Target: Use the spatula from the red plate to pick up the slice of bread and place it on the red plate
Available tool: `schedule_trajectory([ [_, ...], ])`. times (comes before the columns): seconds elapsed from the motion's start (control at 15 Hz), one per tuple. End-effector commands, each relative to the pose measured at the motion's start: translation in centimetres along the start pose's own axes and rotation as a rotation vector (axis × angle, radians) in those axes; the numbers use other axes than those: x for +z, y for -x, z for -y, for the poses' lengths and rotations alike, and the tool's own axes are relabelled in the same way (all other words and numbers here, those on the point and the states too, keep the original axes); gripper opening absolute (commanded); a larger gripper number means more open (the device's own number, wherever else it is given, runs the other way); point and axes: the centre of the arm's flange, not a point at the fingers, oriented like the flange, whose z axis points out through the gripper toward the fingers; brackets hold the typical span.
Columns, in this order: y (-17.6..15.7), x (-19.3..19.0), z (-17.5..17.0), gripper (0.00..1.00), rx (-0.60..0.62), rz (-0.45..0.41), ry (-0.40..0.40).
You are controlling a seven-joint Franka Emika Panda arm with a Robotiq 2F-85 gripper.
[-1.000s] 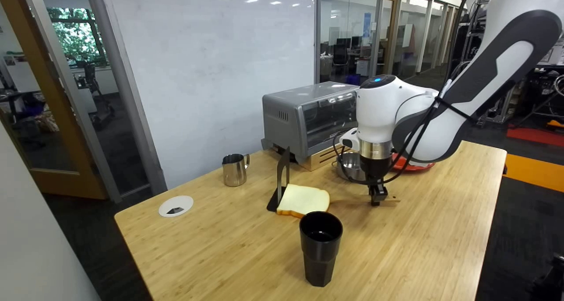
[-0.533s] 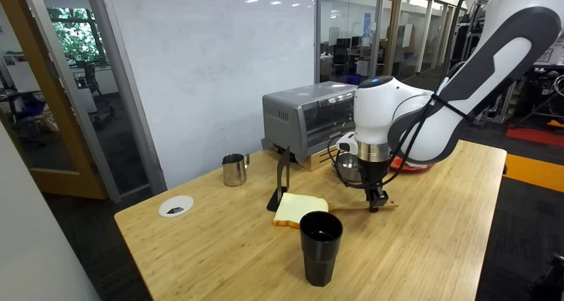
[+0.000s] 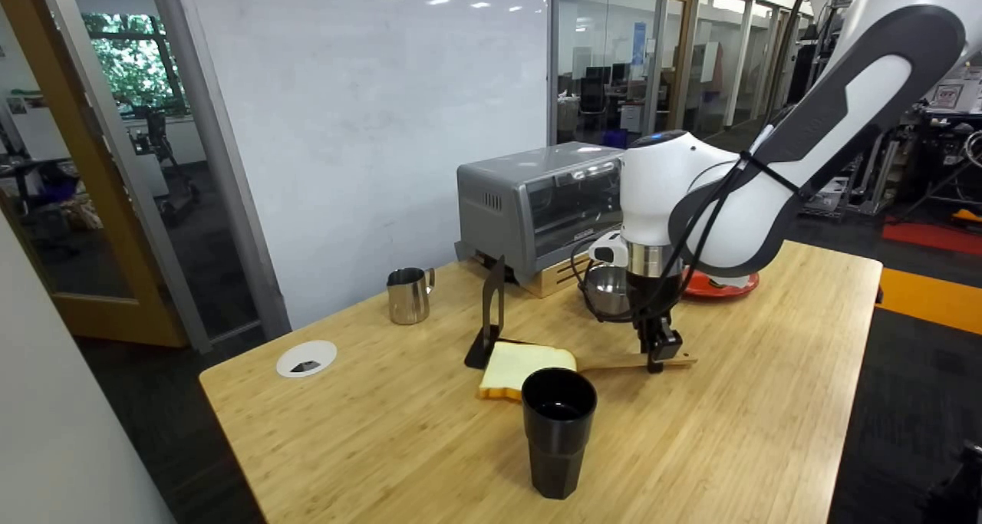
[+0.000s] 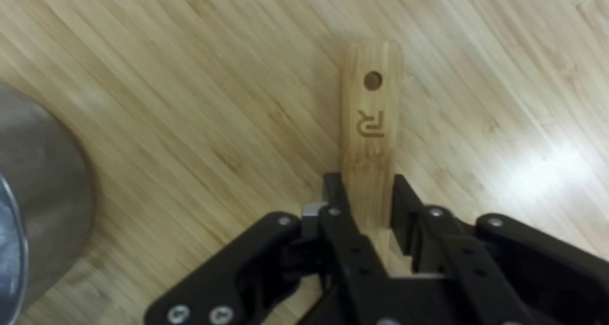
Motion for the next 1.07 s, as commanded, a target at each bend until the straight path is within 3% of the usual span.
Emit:
schedule_trajectory([
  [0.0, 0.6, 0.4, -0.7, 0.07, -0.007, 0.01, -0.021],
  [1.0, 2.4, -1.2, 0.1, 0.07, -0.005, -0.017, 0.055],
])
